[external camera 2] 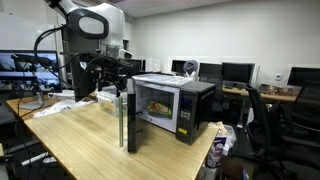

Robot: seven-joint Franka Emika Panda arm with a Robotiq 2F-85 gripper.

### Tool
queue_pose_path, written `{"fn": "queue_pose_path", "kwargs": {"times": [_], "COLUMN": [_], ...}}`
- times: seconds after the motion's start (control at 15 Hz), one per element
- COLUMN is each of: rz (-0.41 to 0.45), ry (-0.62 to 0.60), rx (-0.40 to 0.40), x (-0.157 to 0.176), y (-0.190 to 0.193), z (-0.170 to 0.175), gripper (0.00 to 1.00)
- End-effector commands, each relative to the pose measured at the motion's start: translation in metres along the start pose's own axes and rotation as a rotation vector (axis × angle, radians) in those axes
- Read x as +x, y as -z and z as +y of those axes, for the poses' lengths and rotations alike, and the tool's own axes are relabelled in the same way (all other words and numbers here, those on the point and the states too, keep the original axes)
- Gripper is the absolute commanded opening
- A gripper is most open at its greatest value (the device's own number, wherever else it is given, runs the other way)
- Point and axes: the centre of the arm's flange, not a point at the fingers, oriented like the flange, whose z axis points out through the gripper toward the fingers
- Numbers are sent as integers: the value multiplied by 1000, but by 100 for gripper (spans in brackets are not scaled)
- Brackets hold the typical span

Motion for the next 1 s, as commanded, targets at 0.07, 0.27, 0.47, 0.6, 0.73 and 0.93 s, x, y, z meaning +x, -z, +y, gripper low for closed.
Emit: {"fn": "queue_pose_path", "kwargs": {"times": [0.07,0.27,0.47,0.6,0.73,0.93], "rz": [25,34,81,126,169,222], "ry": [-91,-148,-242,-290,-346,-423], "rx": [30,50,59,49,45,48], "x": [4,5,3,0,-3,-7], "y": [0,-4,-2,4,14,26], "z": [21,36,70,85,106,130], "gripper": [100,100,100,100,100,100]}}
